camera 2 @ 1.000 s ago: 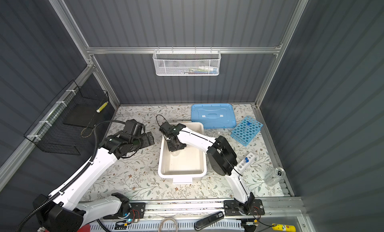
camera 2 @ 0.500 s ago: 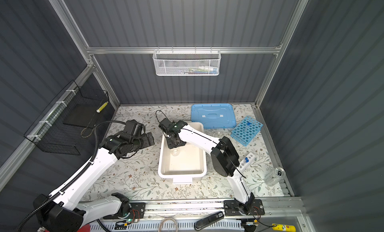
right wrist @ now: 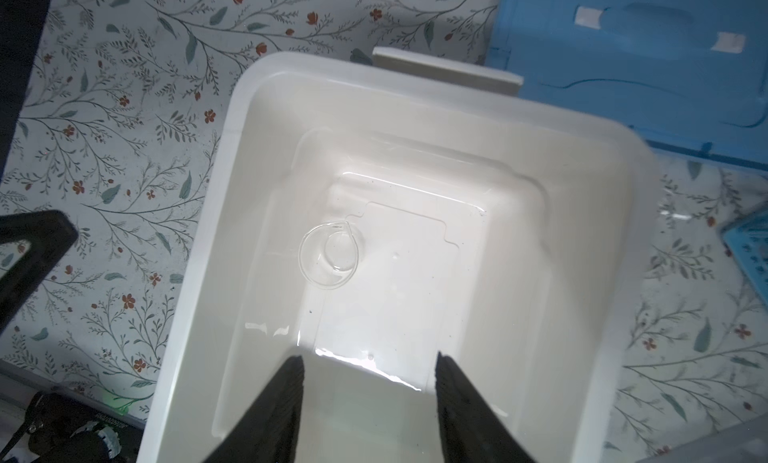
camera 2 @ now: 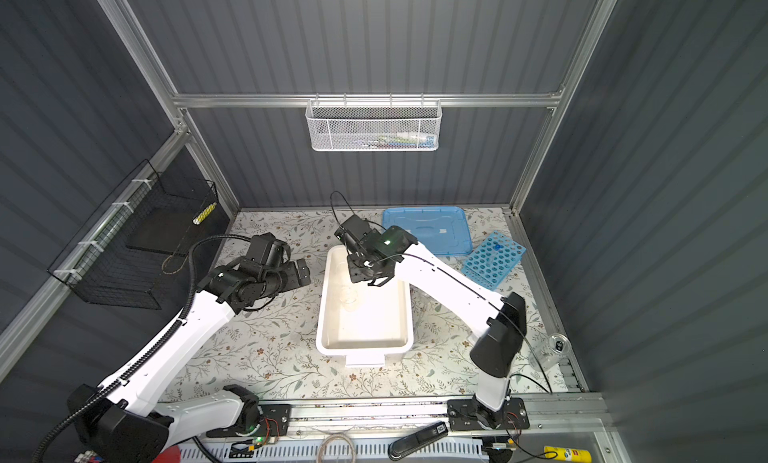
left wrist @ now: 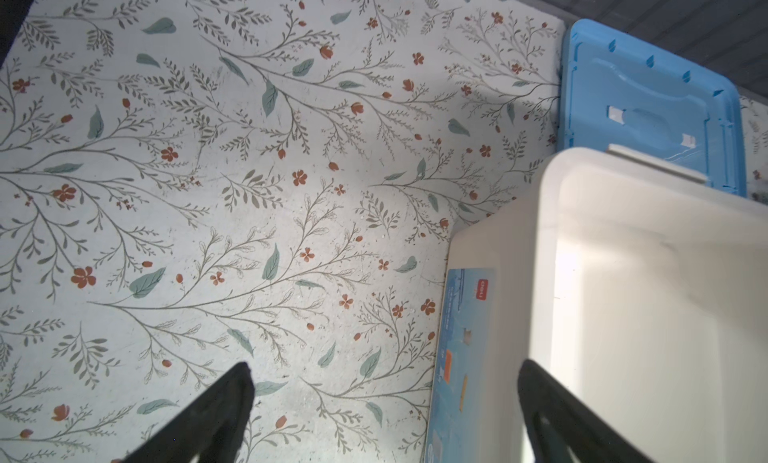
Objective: Organize the chemistry lab equipment
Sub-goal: 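Raise the right gripper out of the bin and move it beside the tube rack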
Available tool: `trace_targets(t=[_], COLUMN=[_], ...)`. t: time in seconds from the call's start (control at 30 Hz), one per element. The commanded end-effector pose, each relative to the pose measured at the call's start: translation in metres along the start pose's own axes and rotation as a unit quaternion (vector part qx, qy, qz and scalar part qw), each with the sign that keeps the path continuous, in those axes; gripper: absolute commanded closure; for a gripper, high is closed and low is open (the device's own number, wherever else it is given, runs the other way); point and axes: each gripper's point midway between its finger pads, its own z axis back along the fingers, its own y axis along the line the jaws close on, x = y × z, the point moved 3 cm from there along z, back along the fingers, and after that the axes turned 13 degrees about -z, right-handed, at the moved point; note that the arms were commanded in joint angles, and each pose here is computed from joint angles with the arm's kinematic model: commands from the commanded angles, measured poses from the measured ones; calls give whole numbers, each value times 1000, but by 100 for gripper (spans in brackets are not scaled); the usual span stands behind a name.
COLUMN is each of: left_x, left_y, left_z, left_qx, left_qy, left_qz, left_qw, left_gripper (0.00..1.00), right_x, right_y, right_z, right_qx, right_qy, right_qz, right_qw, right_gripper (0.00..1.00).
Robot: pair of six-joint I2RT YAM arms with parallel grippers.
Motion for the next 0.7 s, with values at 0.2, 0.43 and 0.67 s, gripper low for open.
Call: trace_targets(t=[0.2,0.43,0.67], left_x=[24,27,34], left_y=[-18,-56,-94], left_z=[11,10,14], left_qx=[-38,-52,-77], left_qy=[-6,2,-8], left_qz=[-26,-65,-93], left_qw=[999,997,993], left_gripper=[0,0,0], right_x=[-1,-38,-91], right_y=[-98,-179,-226], right_z=[40,13,-30], right_qx=[-42,-75,-89], right_qy=[-17,19,80], right_qz=[-89,-171,-238], right_qw=[995,982,964], right_gripper=[44,44,45])
